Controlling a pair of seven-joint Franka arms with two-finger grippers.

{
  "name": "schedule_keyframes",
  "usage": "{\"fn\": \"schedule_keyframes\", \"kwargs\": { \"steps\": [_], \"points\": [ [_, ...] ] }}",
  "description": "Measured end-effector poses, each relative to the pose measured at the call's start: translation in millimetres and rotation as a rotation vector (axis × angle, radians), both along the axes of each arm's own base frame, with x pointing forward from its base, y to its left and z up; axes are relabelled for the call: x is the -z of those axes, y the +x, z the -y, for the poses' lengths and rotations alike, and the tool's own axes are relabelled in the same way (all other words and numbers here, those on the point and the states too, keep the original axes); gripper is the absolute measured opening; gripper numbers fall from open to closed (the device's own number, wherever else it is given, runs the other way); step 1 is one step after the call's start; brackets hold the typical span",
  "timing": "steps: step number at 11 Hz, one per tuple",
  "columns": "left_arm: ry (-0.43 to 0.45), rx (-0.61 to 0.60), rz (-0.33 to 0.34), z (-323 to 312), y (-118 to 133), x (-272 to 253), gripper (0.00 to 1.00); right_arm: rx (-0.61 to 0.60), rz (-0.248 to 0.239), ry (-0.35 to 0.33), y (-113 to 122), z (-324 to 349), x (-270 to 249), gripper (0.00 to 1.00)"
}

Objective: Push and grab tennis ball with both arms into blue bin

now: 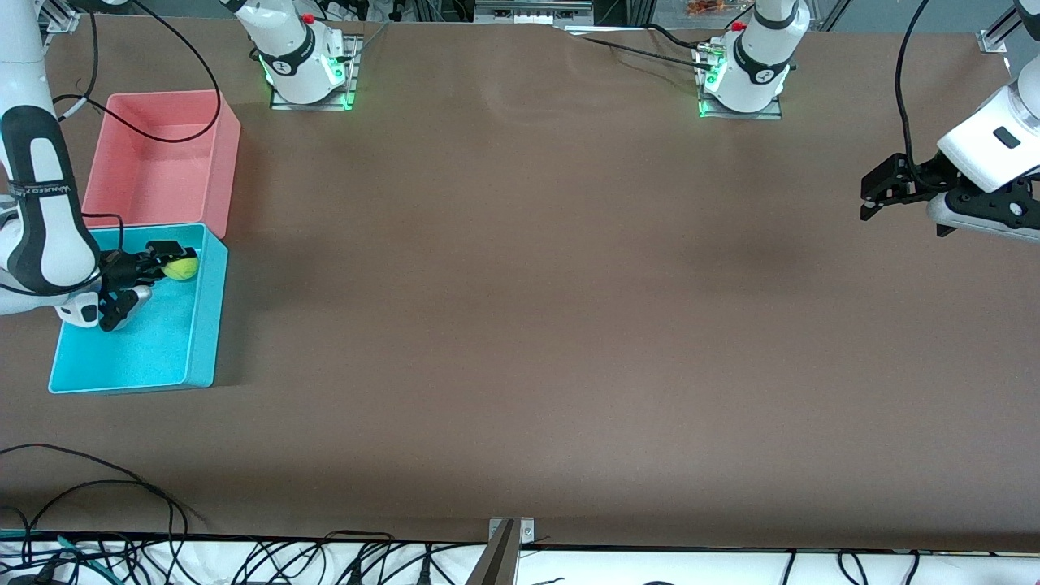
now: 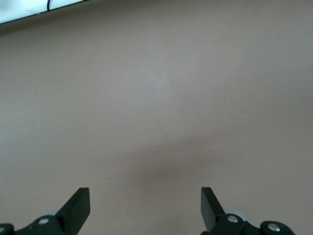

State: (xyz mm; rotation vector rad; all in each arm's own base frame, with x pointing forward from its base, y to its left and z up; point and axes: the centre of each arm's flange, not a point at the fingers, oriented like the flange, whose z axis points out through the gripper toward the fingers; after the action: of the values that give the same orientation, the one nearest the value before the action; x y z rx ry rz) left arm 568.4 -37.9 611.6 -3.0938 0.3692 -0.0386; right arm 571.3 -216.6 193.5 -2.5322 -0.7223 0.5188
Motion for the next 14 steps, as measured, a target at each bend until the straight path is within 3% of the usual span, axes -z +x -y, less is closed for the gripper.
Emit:
{"fn": "schedule_keyframes", "kwargs": {
  "steps": [3,5,8,11,14],
  "points": [
    [0.001,-0.003,-0.013,0.7,0.0,3.1,1.0,-0.004,-0.019,0.014,1.5,-1.1,-7.2,1.0],
    [0.001,-0.007,-0.016,-0.7,-0.1,3.4,1.0,-0.01,-0.024,0.023,8.7,-0.7,-22.7,1.0],
    [0.001,-0.01,-0.015,-2.0,0.0,2.7,1.0,-0.021,0.022,0.012,37.8,-1.0,-74.7,1.0],
    [0.0,-0.012,-0.008,-2.8,0.3,-0.7,1.0,0.042,0.033,-0.059,68.3,-26.7,-150.6,1.0],
    [-0.001,-0.014,0.01,-3.9,0.8,-9.4,1.0,0.104,0.052,-0.204,91.0,-80.4,-200.7,1.0]
  ]
}}
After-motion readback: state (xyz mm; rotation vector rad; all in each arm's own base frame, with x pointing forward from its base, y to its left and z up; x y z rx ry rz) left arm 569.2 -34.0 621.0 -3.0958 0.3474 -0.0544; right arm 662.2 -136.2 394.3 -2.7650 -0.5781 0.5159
